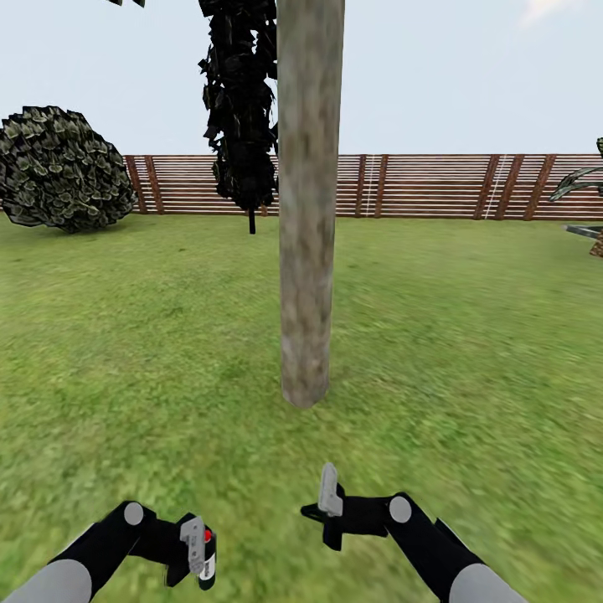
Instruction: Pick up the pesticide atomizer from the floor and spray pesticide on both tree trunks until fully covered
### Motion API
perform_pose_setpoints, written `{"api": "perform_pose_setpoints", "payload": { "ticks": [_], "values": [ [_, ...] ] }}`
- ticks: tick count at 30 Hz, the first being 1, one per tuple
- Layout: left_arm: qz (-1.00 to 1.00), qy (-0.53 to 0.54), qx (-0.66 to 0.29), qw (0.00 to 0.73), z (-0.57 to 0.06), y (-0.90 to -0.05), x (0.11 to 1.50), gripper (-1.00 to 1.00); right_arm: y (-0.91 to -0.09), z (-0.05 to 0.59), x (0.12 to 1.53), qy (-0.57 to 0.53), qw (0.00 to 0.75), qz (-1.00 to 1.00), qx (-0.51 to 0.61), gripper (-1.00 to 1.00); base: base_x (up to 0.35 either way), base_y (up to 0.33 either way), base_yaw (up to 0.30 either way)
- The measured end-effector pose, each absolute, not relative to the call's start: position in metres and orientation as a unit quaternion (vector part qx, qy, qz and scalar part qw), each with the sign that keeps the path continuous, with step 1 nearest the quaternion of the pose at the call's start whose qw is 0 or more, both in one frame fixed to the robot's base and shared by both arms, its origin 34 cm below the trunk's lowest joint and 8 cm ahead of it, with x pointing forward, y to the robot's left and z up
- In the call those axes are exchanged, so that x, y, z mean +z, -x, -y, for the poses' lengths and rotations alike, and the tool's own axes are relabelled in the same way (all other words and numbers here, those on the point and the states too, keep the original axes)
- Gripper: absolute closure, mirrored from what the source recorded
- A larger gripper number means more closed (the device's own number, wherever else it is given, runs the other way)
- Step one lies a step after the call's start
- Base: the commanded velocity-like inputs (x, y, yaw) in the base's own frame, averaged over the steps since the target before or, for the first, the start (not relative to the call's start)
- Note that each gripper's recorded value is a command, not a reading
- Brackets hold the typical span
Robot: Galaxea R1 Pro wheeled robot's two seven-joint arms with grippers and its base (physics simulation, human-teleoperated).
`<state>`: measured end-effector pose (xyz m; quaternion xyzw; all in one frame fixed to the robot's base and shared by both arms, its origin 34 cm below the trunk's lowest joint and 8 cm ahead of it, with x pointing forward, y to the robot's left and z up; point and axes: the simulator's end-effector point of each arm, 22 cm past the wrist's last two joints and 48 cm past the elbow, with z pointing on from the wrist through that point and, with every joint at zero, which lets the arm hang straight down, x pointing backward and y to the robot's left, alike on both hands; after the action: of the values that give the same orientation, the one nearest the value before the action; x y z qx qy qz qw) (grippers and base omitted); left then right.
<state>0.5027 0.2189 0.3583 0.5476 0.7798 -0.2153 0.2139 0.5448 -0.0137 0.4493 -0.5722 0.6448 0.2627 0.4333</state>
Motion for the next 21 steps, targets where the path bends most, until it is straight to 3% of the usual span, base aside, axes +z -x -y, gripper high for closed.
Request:
{"api": "perform_pose_setpoints", "payload": {
  "ticks": [21],
  "values": [
    [-0.739, -0.579, -0.244, 0.242, -0.15, -0.513, 0.379, 1.0, -0.543, -0.012, 0.463, 0.573, 0.446, -0.63, 0.274, 1.0, 0.0, 0.0, 0.0]
  ]
}}
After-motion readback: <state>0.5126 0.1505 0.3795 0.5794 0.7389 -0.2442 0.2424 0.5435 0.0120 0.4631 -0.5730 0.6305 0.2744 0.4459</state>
